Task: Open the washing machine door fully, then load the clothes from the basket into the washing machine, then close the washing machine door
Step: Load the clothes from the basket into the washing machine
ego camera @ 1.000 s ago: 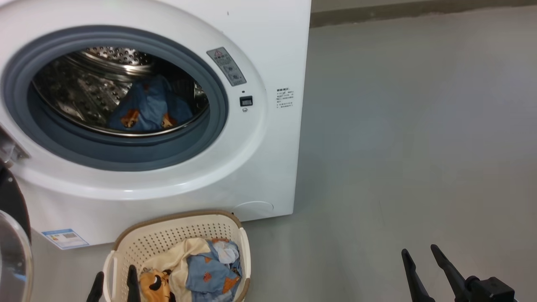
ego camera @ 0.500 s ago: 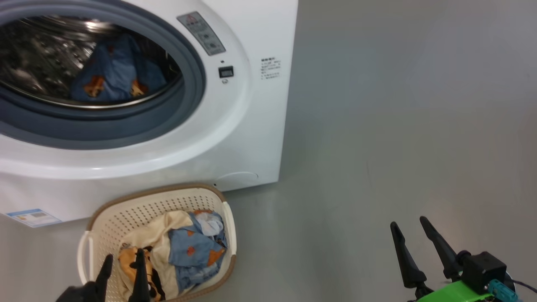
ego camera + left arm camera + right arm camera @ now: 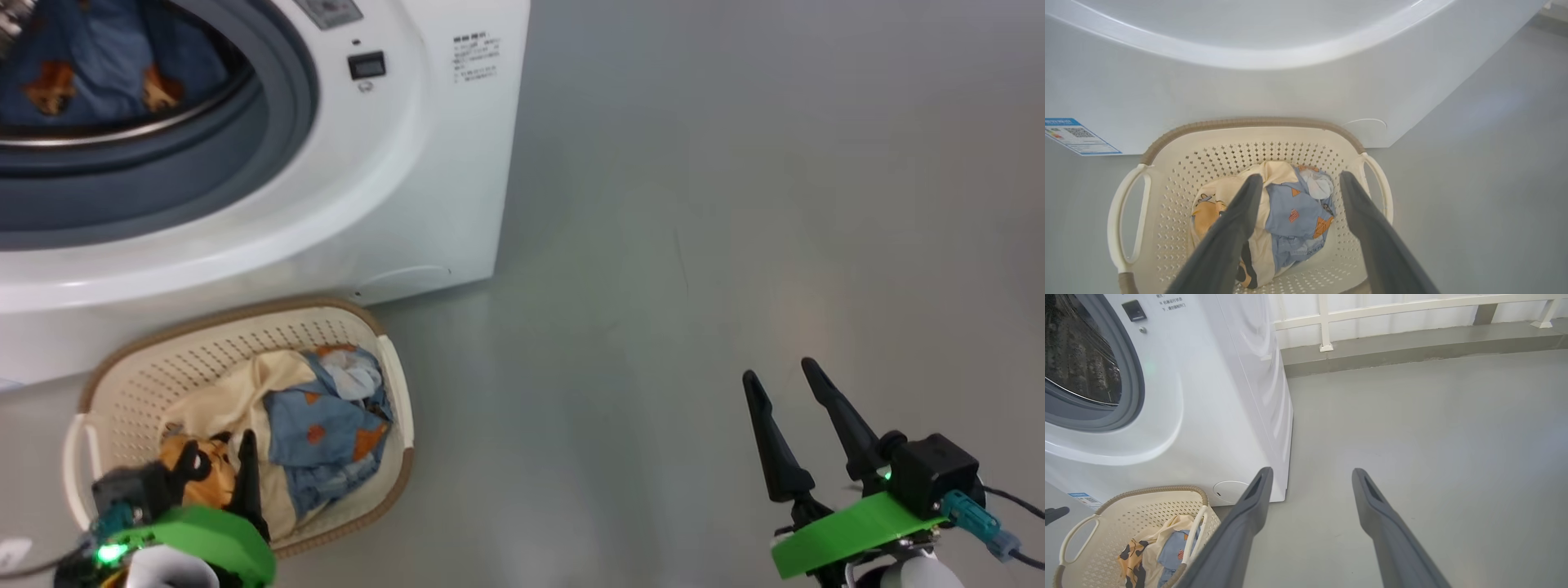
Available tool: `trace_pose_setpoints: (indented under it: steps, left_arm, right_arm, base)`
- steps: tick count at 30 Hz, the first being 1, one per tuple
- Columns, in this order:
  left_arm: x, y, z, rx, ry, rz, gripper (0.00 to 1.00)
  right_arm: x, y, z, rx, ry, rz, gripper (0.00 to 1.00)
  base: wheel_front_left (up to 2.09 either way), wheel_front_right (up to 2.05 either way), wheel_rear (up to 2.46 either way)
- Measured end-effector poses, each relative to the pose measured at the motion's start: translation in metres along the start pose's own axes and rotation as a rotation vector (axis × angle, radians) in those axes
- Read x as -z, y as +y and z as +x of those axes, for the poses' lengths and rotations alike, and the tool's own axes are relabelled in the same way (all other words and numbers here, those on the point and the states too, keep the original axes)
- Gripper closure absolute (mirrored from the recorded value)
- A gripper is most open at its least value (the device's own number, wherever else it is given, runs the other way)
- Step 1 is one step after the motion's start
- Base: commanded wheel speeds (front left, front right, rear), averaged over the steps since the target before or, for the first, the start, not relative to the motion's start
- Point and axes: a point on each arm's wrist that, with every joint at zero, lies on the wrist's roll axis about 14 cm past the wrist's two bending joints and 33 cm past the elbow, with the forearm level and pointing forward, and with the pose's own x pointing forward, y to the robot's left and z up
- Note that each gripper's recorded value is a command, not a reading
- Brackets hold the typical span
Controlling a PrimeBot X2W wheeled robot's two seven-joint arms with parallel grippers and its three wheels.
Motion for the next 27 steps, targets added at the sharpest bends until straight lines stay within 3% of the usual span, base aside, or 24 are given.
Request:
trace_pose_setpoints:
  steps: [15, 27]
  left_arm:
    - [0.056, 0.029, 0.075, -0.052, 0.25, 0.053, 0.0]
    - [0.105, 0.042, 0.101, -0.081, 0.42, 0.069, 0.0]
  right_arm:
    - [0.032, -0.013, 0.035, 0.025, 0.08, -0.025, 0.0]
    - [0.058, -0.023, 0.05, 0.041, 0.141, -0.043, 0.0]
  base:
    - [0.0, 0.0, 0.0]
    - [0.0, 0.0, 0.0]
